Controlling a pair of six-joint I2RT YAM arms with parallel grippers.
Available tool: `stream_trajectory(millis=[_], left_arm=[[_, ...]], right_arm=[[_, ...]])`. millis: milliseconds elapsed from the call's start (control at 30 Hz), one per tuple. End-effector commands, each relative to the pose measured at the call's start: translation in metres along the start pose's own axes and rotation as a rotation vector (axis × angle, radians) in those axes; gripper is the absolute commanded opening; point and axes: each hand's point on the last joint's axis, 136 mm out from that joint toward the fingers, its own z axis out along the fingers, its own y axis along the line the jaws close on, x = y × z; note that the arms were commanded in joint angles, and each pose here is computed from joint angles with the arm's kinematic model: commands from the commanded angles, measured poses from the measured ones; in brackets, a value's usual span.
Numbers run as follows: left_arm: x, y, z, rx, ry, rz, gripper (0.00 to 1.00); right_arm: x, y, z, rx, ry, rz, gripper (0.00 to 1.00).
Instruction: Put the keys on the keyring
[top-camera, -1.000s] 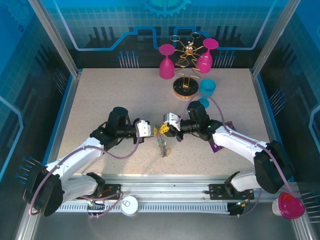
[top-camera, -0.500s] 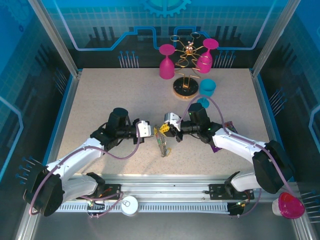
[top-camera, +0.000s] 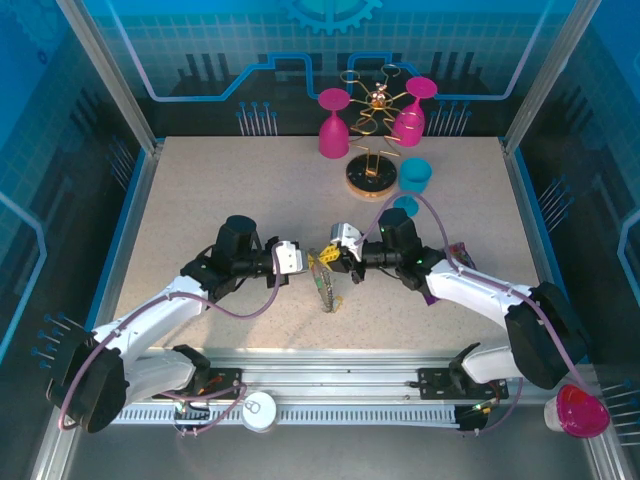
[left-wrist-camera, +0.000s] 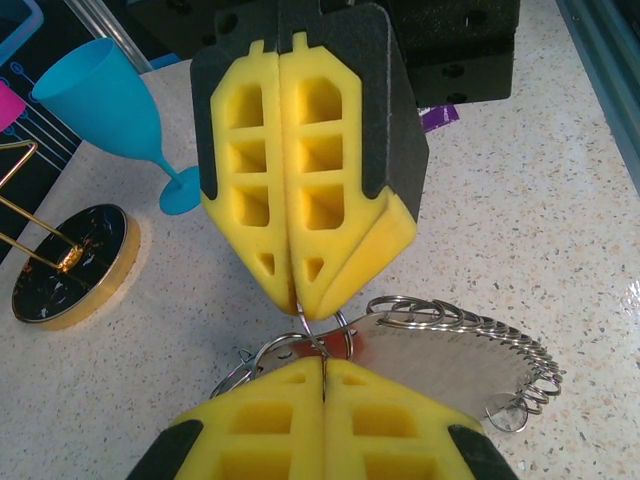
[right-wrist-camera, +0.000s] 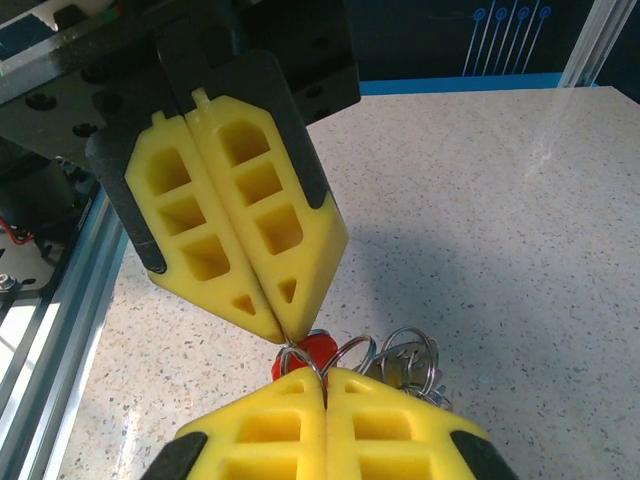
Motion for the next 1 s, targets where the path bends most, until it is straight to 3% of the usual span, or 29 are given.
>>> stream_trajectory(millis=[0,500,733,867,967], left_arm=[[0.006,-0.016,0.004,0.058,0.003,-0.006,0.00],[0.008,-0.006,0.004,0.007,0.019,-0.005,0.00],[0.015,0.002,-0.009,-0.058,0.118,-0.071,0.00],[0.023,0.002,-0.016,-0.100,0.160,-0.124,0.00],[0.029,0.011,-0.021,-0.172,0.186,-0.199,0.00]], right_arm=[[-0.035,-0.013,-0.007,0.083,-0.123,-0.052,0.00],[-0.013,-0.002,-0.001,0.041,-0.076,-0.053,0.00],[-0.004,-0.003,0.000,0.045,-0.040,-0.065,0.00],[0.003,-0.015,-0.003,0.115,-0.006,-0.029,0.00],[0.013,-0.039,-0.009,0.236,0.069,0.103,0.03]])
